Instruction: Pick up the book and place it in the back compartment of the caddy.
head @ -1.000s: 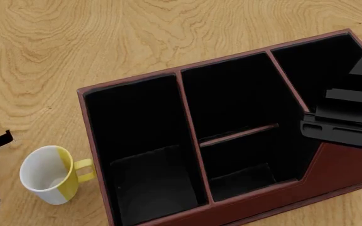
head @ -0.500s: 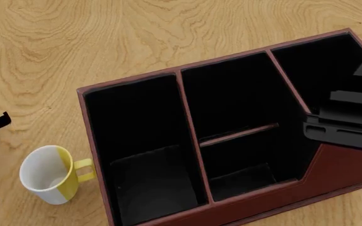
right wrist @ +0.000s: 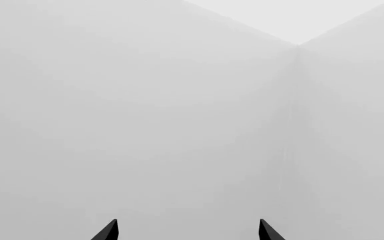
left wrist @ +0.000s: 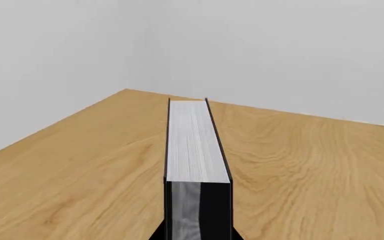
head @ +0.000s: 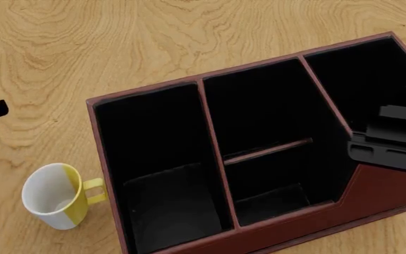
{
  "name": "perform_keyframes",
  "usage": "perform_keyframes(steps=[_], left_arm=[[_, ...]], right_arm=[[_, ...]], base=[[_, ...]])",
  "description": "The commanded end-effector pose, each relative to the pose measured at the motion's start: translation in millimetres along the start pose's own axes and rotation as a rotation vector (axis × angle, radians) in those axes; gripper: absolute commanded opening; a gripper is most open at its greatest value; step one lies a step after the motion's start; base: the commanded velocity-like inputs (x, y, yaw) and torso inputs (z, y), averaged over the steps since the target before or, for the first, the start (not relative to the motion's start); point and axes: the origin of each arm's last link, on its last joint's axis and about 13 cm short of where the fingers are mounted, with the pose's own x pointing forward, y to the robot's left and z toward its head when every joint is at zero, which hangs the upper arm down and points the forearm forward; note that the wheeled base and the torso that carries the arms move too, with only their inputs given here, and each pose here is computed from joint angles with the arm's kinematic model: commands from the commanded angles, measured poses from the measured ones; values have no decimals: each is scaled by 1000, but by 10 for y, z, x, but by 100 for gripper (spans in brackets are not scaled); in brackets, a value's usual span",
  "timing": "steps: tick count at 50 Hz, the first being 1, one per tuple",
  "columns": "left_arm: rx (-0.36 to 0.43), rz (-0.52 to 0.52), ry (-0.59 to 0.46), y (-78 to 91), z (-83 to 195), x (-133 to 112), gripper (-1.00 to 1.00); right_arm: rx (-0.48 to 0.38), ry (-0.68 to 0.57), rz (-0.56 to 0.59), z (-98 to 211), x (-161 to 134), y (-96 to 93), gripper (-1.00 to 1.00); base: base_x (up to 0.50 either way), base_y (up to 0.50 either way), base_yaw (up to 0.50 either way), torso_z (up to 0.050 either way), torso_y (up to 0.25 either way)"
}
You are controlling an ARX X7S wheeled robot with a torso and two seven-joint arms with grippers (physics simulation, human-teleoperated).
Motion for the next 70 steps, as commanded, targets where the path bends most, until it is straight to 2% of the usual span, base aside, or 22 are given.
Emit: perform_keyframes(steps=[1, 2, 3, 4, 5, 6, 7, 8, 9, 10, 11, 13, 14, 25, 31, 34, 35, 48, 52, 70], left_arm=[[30, -111, -125, 52, 254, -48, -100], [5, -163, -149, 56, 267, -58, -100], [30, -162, -149, 60, 285, -63, -100], [7, -169, -140, 62, 298, -63, -100], [-48, -228, -156, 68, 324, -75, -100], [-48, -228, -156, 69, 324, -75, -100], [-48, -271, -170, 76, 370, -88, -100], [-28, -243, -149, 75, 386, -85, -100], [-97, -323, -177, 79, 419, -106, -100], [-44, -284, -158, 77, 429, -97, -100], [-81, -338, -176, 79, 456, -114, -100], [-50, -333, -167, 72, 492, -116, -100], [-74, -357, -177, 69, 509, -119, -100], [-74, -430, -190, 60, 784, -205, -100], [-79, -503, -190, 52, 898, -230, -100], [-82, -555, -189, 45, 966, -238, -100], [-90, -601, -190, 31, 1008, -245, -100], [-95, -746, -212, -48, 1225, -274, -100], [-107, -821, -226, -83, 1296, -305, -100], [-50, -986, -258, -214, 1504, -447, -100]], right_arm=[[0, -3, -2, 11, -7, -10, 100], [0, -3, -3, 11, -8, -10, 100], [0, -3, -3, 12, -9, -11, 100], [0, -3, -4, 12, -10, -11, 100], [0, -3, -4, 12, -10, -12, 100], [0, -3, -4, 12, -10, -12, 100], [-1, -3, -5, 14, -13, -13, 100], [0, -3, -5, 14, -13, -14, 100], [0, -4, -6, 16, -14, -15, 100], [0, -4, -6, 16, -14, -15, 100], [0, -4, -6, 17, -14, -15, 100], [1, -5, -6, 17, -16, -17, 100], [1, -5, -6, 17, -17, -18, 100], [4, -4, -9, 13, -25, -29, 100], [6, -4, -10, 11, -26, -30, 100], [6, -5, -10, 16, -25, -32, 100], [5, -6, -9, 23, -22, -33, 100], [1, -9, -10, 34, -18, -39, 100], [3, -10, -10, 31, -22, -37, 100], [4, -10, -11, 29, -32, -37, 100]], base=[[0, 0, 0, 0, 0], [0, 0, 0, 0, 10], [0, 0, 0, 0, 0], [0, 0, 0, 0, 0], [0, 0, 0, 0, 0], [0, 0, 0, 0, 0], [0, 0, 0, 0, 0], [0, 0, 0, 0, 10], [0, 0, 0, 0, 0], [0, 0, 0, 0, 0], [0, 0, 0, 0, 0], [0, 0, 0, 0, 0], [0, 0, 0, 0, 10], [0, 0, 0, 0, 1], [0, 0, 0, 0, 2], [0, 0, 0, 0, 3], [0, 0, 0, 0, 0], [0, 0, 0, 0, 2], [0, 0, 0, 0, 3], [0, 0, 0, 1, 2]])
